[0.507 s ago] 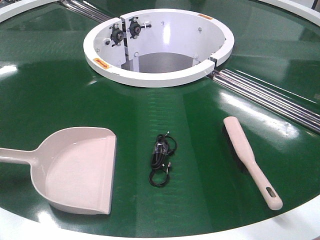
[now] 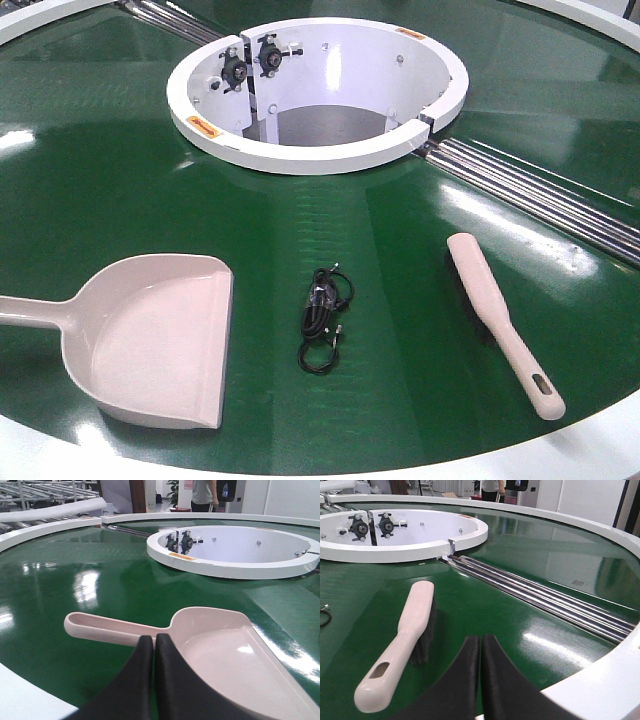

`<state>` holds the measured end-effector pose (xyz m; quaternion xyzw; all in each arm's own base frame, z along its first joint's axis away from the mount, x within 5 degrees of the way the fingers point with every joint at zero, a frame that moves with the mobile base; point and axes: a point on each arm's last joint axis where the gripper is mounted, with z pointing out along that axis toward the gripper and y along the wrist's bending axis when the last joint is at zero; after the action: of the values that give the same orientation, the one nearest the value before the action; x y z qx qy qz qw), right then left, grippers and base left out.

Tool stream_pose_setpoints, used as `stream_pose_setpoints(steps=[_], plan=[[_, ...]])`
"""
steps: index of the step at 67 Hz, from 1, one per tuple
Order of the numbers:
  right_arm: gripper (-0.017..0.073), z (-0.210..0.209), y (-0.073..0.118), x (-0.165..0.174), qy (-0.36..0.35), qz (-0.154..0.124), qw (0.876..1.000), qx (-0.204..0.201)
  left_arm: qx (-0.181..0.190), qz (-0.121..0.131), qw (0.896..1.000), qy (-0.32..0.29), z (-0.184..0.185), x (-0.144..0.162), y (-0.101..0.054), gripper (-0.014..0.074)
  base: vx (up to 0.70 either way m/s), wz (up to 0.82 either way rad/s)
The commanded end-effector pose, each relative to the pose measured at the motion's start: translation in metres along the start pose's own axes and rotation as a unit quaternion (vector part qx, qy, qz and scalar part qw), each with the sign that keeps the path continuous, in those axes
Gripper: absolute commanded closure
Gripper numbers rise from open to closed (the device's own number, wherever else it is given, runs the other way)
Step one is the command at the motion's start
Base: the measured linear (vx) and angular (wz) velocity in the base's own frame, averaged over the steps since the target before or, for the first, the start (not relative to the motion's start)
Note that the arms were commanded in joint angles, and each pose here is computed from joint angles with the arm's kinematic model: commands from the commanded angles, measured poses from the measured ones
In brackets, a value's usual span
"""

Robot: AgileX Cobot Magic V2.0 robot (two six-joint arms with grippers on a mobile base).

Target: Clean and inspect green conveyor with broom and dustpan

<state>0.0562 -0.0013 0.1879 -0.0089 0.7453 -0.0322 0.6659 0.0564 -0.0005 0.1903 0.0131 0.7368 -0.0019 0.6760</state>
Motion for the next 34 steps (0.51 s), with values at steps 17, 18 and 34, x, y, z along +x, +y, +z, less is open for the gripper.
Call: stream_pose_setpoints(steps=[17,18,34], plan=[[0.0567,0.0002,-0.0013,-0.0017,-0.035,-0.004,0.999,0.010,0.003,-0.008,0.999,-0.033,-0.0002,-0.0010,-0.0007,0.0600,0.00,0.00],[0.0567,0.0002,-0.0013,-0.0017,-0.035,-0.004,0.999,0.010,0.003,-0.008,0.999,-0.033,-0.0002,-0.0010,-0.0007,0.0600,0.00,0.00],[0.0567,0.0001,-0.0014,-0.0025,-0.039,-0.004,0.999,0.011,0.005,-0.008,0.999,-0.047,-0.0004,-0.0038,-0.0009,0.0600,0.00,0.00]])
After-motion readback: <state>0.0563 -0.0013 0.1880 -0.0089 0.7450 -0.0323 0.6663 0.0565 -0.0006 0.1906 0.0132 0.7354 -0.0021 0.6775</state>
